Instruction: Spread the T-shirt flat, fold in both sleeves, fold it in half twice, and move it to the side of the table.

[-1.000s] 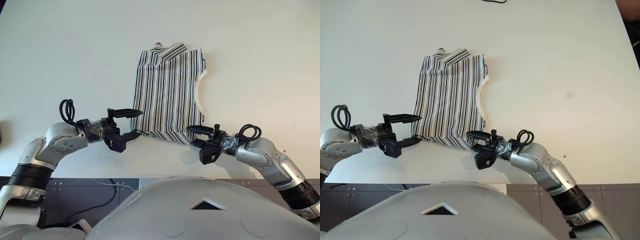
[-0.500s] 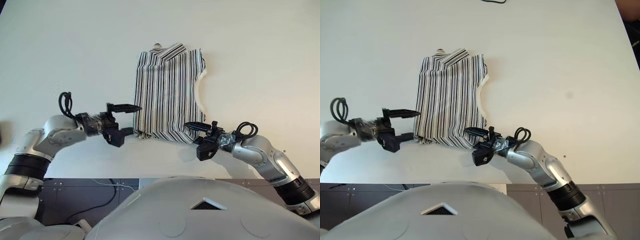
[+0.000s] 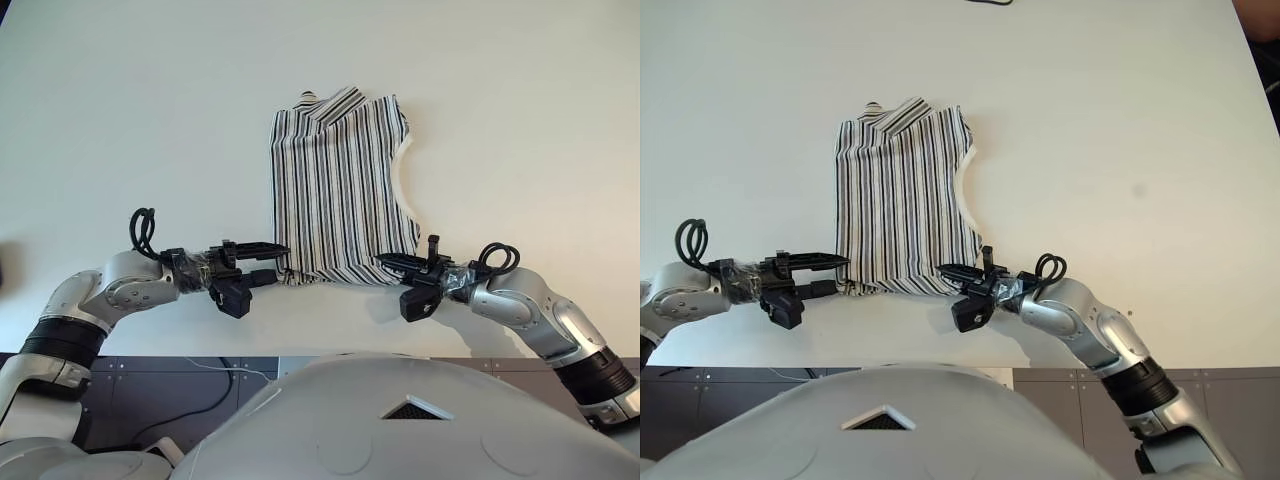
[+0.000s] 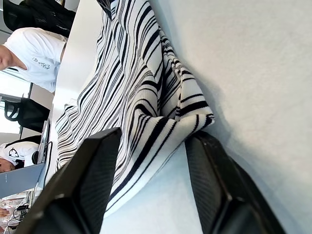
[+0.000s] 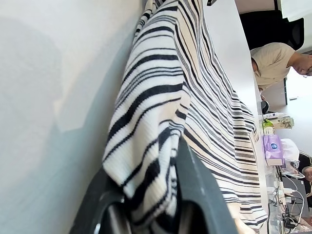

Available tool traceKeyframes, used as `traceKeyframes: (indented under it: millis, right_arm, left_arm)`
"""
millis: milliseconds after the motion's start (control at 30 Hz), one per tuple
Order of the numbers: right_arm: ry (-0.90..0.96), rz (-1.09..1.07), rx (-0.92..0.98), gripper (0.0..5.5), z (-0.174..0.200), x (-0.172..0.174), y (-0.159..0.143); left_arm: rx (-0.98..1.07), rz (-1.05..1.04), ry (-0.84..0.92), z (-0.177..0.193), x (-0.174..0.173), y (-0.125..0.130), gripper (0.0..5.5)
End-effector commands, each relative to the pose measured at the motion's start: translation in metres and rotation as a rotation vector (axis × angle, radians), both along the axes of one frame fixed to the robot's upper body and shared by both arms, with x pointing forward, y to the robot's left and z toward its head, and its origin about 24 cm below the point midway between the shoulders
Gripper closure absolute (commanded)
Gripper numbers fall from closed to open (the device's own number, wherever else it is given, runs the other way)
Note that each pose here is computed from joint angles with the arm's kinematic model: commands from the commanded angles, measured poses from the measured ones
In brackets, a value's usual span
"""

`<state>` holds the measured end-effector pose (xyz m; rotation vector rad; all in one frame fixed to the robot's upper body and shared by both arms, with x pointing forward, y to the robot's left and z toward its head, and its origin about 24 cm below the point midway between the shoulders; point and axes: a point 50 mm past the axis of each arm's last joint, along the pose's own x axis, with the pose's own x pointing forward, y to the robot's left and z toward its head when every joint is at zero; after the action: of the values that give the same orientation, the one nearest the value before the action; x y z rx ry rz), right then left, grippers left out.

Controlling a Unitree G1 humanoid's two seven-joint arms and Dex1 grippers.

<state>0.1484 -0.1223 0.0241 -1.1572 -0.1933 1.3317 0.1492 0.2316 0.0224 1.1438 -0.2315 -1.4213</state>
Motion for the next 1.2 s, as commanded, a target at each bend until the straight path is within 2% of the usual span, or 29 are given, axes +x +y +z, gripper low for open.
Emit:
traceKeyframes:
  millis: [33,100,300,500,600,733,800,900,1033,1100,1200]
  right_arm:
    - [-0.001,-0.017,-0.006,5.37,0.002,0.003,-0.008]
    - [-0.003,-0.012,0.011,5.40,0.003,0.004,-0.005]
    - [0.014,-0.035,0.073,5.40,0.009,0.005,0.003]
    - [0.151,-0.126,0.122,5.40,0.013,0.005,-0.012]
    - [0.296,-0.186,0.195,5.40,0.027,0.004,-0.021]
    - [0.580,-0.153,0.266,5.40,0.045,-0.017,-0.026]
    - [0.686,-0.186,0.346,5.40,0.056,-0.021,-0.025]
    - [0.735,-0.331,0.488,5.40,0.072,0.005,-0.033]
    - [0.710,-0.570,0.642,5.40,0.083,0.074,-0.044]
    - [0.707,-0.642,0.663,5.40,0.077,0.103,-0.041]
    - [0.726,-0.716,0.614,5.40,0.050,0.135,-0.029]
  left_arm:
    - [0.120,-0.049,0.096,-0.025,-0.033,0.006,3.79]
    - [0.111,-0.061,0.086,-0.027,-0.036,0.003,4.20]
    - [0.090,-0.086,0.071,-0.029,-0.035,-0.004,4.78]
    - [0.052,0.052,0.117,-0.019,-0.018,0.007,5.27]
    - [-0.059,0.189,0.216,0.002,-0.002,-0.001,5.38]
    - [-0.113,0.192,0.377,0.021,-0.023,-0.010,5.40]
    - [-0.164,0.290,0.518,0.030,-0.026,-0.010,5.40]
    - [-0.295,0.425,0.623,0.046,-0.007,-0.010,5.40]
    - [-0.559,0.629,0.593,0.072,0.057,-0.019,5.40]
    - [-0.557,0.681,0.526,0.068,0.091,-0.027,5.40]
    - [-0.452,0.752,0.494,0.036,0.126,-0.036,5.40]
